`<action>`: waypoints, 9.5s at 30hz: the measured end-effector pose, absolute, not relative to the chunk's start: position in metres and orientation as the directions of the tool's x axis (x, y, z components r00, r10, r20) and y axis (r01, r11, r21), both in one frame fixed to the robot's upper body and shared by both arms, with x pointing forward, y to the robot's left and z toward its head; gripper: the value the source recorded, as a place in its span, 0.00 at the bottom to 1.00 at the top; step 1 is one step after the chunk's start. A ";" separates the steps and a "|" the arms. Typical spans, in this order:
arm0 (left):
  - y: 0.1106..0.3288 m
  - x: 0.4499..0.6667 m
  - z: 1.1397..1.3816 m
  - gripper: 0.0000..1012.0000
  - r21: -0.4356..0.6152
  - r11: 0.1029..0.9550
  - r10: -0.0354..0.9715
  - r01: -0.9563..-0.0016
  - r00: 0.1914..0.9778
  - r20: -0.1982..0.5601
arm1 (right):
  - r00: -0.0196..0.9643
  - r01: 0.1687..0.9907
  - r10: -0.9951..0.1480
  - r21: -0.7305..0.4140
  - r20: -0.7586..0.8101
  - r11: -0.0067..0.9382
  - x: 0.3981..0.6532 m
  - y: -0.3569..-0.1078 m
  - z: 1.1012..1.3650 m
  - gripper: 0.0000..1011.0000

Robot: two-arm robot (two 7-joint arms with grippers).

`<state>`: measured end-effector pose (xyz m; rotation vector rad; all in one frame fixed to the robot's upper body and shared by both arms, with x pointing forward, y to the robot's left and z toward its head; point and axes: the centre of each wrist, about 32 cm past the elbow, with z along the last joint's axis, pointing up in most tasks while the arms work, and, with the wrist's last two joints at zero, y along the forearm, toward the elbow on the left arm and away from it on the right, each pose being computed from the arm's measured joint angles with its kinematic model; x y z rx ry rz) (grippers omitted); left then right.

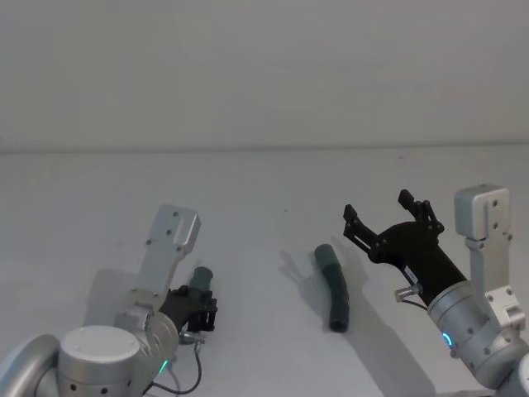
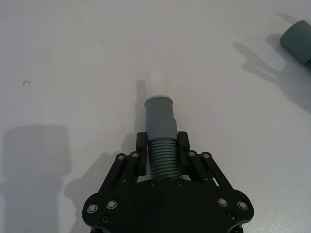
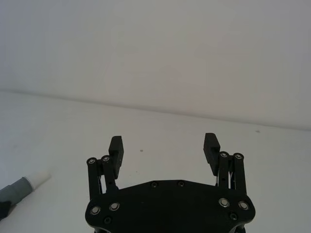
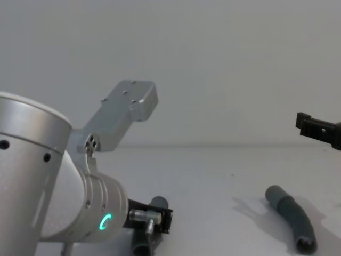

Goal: Use both hands to pick up one end of the pipe from the table, align the ends, and insert them.

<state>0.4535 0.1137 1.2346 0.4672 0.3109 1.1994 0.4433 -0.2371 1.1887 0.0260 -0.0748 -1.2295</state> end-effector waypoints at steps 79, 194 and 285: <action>0.243 0.581 1.340 0.32 0.453 0.790 0.322 -0.413 0.908 0.266 | 0.333 0.940 -0.942 0.060 0.043 0.335 0.443 -0.237 1.189 0.99; 0.281 0.627 1.350 0.32 0.564 0.816 0.046 -0.125 0.987 0.152 | 0.319 0.849 -0.947 -0.456 0.043 0.266 0.418 -0.173 1.256 0.99; 0.281 0.627 1.350 0.32 0.564 0.816 0.046 -0.125 0.987 0.152 | 0.338 0.791 -0.940 -0.529 -0.042 0.308 0.464 -0.184 1.225 0.17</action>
